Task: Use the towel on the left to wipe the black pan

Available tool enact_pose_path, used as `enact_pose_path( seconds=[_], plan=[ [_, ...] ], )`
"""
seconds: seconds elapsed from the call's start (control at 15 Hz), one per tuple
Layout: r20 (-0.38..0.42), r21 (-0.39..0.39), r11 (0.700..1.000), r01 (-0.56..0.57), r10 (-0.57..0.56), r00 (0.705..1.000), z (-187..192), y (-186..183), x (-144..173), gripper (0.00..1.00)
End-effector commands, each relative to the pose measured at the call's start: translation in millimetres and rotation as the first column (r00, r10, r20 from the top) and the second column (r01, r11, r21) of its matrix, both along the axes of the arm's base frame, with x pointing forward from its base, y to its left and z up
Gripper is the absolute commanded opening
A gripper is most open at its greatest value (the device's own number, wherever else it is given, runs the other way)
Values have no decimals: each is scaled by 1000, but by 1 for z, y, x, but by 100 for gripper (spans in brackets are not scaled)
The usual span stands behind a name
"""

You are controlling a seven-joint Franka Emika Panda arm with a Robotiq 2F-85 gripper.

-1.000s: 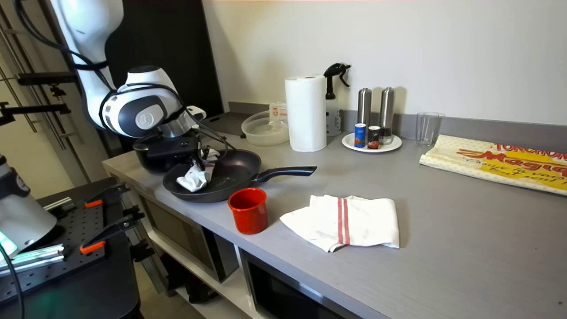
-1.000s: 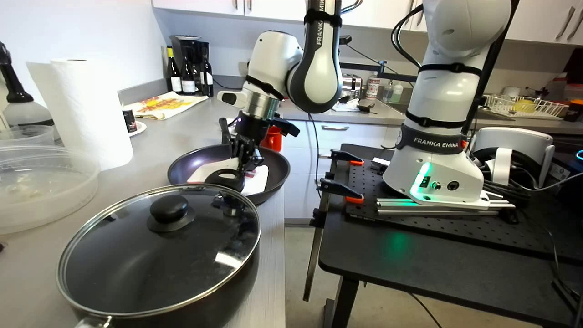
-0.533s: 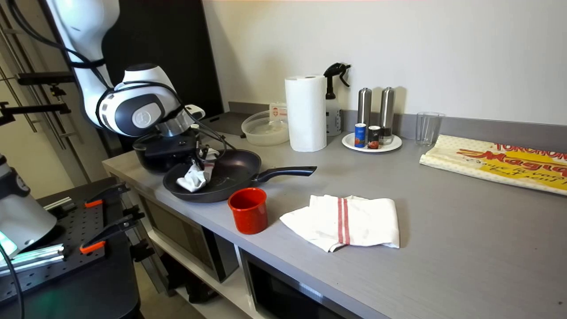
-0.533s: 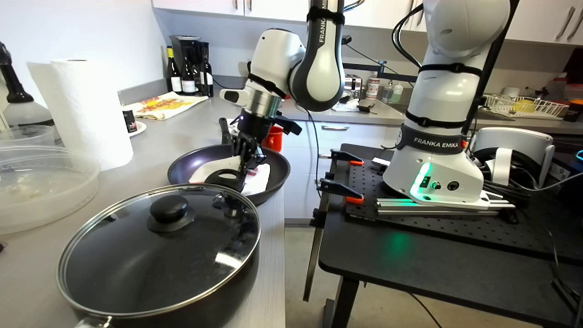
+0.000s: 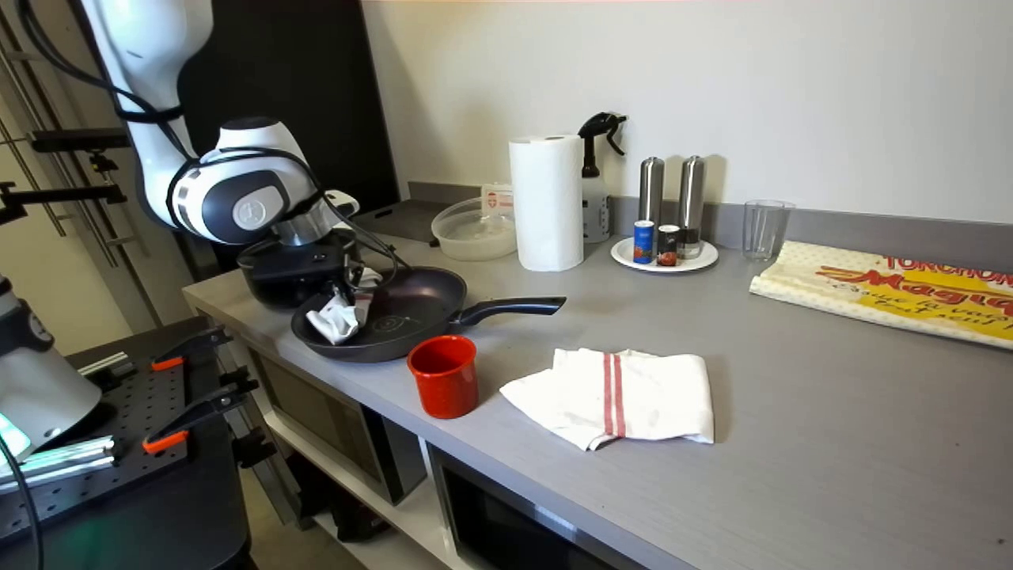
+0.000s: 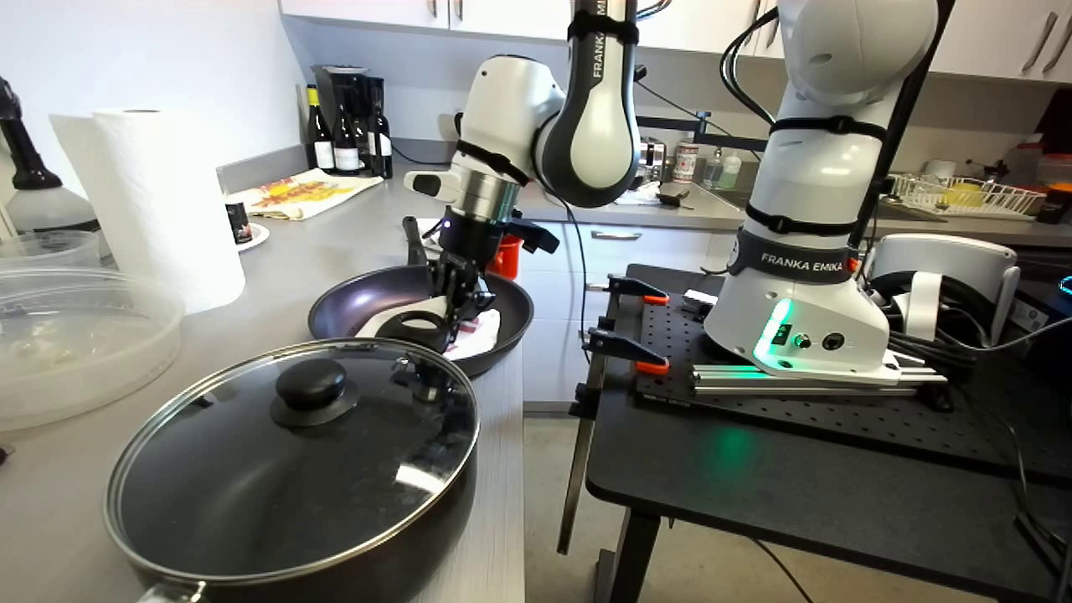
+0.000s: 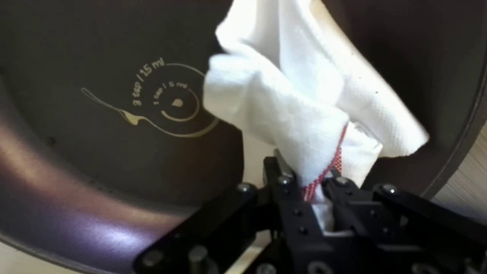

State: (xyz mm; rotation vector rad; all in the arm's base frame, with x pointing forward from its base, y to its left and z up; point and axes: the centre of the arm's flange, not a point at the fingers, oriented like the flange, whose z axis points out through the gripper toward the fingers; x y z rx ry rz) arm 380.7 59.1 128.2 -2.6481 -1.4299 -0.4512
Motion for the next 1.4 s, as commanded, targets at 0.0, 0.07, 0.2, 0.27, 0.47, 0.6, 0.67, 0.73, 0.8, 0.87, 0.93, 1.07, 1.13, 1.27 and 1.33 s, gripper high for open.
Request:
enact_pose_path(
  seconds=[0.0,0.07,0.2,0.27,0.47,0.6,0.67,0.73,0.8,0.87,0.93,1.07,1.13,1.27,1.33],
  plan=[
    [-19,7,999,-47,47,999,-1,12,-3,4],
    [-22,14,998,-56,56,998,-2,15,-4,4],
    [-25,21,998,-65,66,998,-3,19,-4,4],
    [-25,22,998,-66,67,997,-3,20,-4,4],
    [-24,28,998,-65,66,998,-2,21,-2,4],
    [-18,21,999,-44,44,999,-2,18,3,4],
    [-14,20,999,-28,28,1000,-2,15,7,4],
    [-12,19,1000,-17,18,1000,-1,12,10,4],
    [-3,15,1000,4,-4,1000,-1,8,15,4],
    [2,13,1000,18,-19,1000,-1,4,20,4],
    [13,8,999,44,-44,999,0,-2,26,4],
    [27,3,996,92,-92,995,1,-15,40,4],
    [35,-1,993,120,-120,992,1,-22,47,4],
    [41,-4,986,165,-165,985,1,-36,60,4],
    [43,-4,982,188,-188,981,2,-42,67,4]
  ],
)
